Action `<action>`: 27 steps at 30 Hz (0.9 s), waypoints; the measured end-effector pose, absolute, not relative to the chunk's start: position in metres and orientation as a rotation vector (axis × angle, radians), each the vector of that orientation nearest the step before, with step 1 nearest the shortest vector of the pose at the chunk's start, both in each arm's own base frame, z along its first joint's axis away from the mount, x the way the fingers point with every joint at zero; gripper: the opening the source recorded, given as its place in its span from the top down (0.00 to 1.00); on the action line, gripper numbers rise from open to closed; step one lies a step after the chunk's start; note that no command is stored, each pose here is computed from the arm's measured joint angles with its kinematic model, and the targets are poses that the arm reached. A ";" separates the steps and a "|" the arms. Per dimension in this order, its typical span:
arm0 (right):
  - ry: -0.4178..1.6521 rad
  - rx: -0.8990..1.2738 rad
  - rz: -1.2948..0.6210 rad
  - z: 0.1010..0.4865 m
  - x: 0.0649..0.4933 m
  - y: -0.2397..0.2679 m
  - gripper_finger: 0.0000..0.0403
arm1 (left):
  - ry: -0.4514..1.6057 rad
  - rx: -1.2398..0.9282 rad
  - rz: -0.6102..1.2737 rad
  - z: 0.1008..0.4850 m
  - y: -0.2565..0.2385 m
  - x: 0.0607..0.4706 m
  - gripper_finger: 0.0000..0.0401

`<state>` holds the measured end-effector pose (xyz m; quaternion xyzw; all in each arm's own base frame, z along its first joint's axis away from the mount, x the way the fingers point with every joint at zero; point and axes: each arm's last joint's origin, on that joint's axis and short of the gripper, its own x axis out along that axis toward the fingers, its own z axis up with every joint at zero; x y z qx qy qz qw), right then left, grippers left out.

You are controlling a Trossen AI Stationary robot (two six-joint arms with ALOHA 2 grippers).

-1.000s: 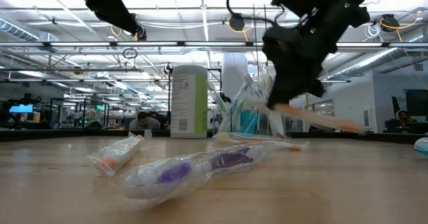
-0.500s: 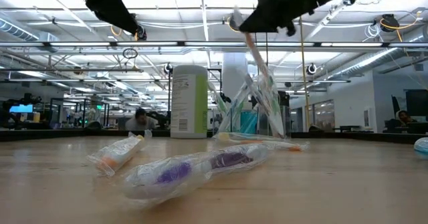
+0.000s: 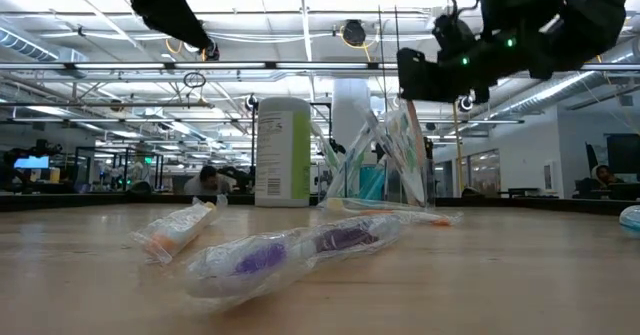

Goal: Pick & Place toothbrushing station
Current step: Put the orange toothbrush into the transparent organizer

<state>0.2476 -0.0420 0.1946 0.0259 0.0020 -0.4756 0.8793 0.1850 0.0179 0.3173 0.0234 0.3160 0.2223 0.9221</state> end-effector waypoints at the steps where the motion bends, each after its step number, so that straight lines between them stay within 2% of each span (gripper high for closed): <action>1: 0.002 0.077 -0.994 0.189 0.247 -0.043 0.96 | 0.644 0.047 0.457 0.318 0.018 0.185 0.54; 9: 0.090 0.096 -0.945 0.161 0.255 -0.042 0.96 | 0.620 0.043 0.456 0.320 0.018 0.187 0.54; 16: 0.126 0.142 -0.930 0.153 0.256 -0.041 0.95 | 0.619 0.030 0.452 0.319 0.018 0.187 0.54; 27: 0.163 0.139 -0.828 0.151 0.258 -0.039 0.81 | 0.602 -0.164 0.382 0.319 0.014 0.188 0.54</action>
